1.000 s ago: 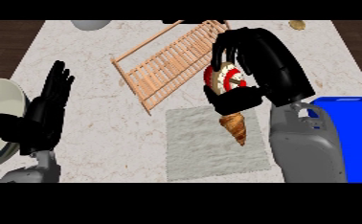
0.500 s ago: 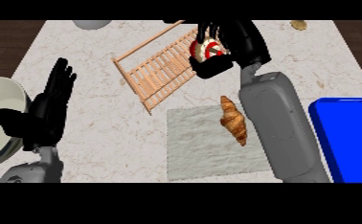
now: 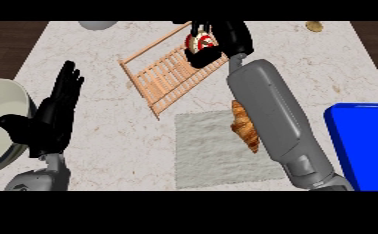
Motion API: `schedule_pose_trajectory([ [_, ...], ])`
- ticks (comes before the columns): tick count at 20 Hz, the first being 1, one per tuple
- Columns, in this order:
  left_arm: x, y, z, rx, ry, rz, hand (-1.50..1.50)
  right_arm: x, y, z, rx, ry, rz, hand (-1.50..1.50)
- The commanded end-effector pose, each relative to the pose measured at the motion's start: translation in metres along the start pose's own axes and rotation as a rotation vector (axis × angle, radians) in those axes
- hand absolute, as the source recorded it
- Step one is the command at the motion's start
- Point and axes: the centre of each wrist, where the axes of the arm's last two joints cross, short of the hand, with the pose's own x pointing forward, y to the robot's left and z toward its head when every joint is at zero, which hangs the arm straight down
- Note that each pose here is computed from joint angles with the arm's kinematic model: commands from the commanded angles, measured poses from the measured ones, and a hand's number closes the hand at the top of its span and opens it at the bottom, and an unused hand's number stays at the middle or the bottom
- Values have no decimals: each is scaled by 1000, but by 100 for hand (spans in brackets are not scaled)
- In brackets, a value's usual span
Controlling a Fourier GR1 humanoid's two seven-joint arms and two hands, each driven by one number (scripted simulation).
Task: Pick the cupcake from the placemat and place it in the tiered shelf
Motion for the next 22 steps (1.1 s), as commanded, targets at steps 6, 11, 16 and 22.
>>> schedule_pose_trajectory([
  [6,0,-2,4,-18,13,-4,0,-15,19,-16,53,118,-140,-150],
  [11,4,6,-7,-12,3,-6,0,-12,15,-32,81,76,-185,-150],
  [16,-7,0,8,0,-6,-10,0,-25,16,-23,48,10,-262,-150],
  [22,3,-1,4,7,-13,-6,0,-10,-26,-40,-52,5,-425,-150],
])
